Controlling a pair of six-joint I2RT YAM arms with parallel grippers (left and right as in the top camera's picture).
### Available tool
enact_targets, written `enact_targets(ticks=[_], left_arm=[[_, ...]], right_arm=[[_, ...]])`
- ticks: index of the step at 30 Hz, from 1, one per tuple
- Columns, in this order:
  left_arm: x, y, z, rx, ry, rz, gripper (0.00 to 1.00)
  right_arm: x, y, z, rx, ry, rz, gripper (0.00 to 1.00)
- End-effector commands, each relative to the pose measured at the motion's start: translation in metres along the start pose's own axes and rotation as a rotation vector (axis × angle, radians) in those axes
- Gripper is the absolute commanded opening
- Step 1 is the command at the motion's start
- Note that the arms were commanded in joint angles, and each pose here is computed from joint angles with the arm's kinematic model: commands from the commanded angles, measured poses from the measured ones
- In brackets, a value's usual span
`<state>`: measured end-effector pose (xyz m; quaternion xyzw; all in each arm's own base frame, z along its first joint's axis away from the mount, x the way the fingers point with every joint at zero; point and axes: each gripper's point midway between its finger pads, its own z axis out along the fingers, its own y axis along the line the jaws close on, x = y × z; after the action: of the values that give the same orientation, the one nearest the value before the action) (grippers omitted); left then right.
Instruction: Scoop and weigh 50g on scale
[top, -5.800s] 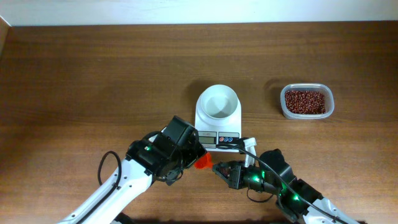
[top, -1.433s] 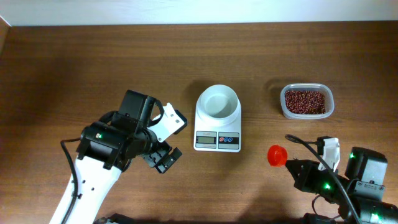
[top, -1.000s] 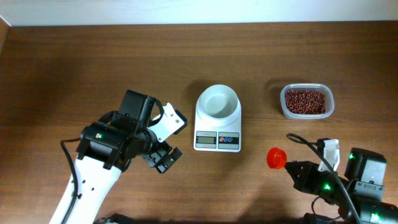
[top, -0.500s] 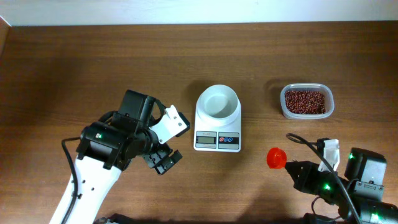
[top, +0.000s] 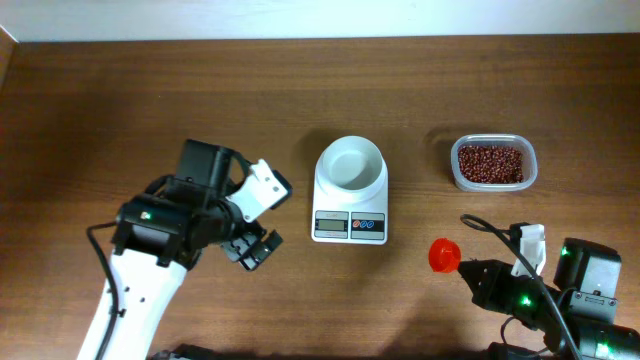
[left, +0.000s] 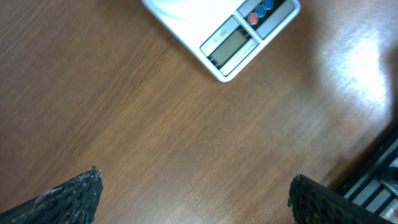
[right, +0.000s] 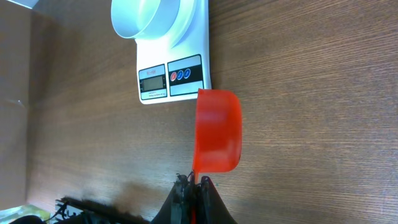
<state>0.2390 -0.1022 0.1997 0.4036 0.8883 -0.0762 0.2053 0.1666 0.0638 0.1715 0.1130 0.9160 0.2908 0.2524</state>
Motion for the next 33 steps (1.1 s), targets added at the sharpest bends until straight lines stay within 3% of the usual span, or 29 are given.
enact_targets(ticks=[1,20,28,29,31,32,33], left_arm=[[-0.007,0.002,-0.010,0.050,-0.076,0.007,0.99],[-0.011,-0.004,-0.016,0.071,-0.105,0.021,0.99],[-0.067,-0.082,-0.058,0.571,-0.478,0.049,0.99],[-0.066,-0.082,-0.057,0.570,-0.482,0.067,0.74],[-0.069,-0.083,-0.056,0.565,-0.491,0.092,0.12],[-0.069,-0.086,-0.056,0.574,-0.489,0.101,0.00],[-0.071,-0.095,-0.055,0.597,-0.483,0.130,0.00]], right_arm=[[-0.004,0.001,-0.003,0.007,-0.017,-0.001,0.04],[-0.004,0.001,-0.003,0.007,-0.017,-0.001,0.04],[-0.005,0.001,-0.003,0.007,-0.021,-0.004,0.04],[-0.006,0.001,-0.003,0.008,-0.026,-0.007,0.04],[-0.009,-0.003,-0.004,0.035,-0.039,-0.011,0.04],[-0.010,-0.003,-0.004,0.033,-0.044,-0.015,0.04],[-0.013,-0.002,-0.004,0.031,-0.054,-0.023,0.04]])
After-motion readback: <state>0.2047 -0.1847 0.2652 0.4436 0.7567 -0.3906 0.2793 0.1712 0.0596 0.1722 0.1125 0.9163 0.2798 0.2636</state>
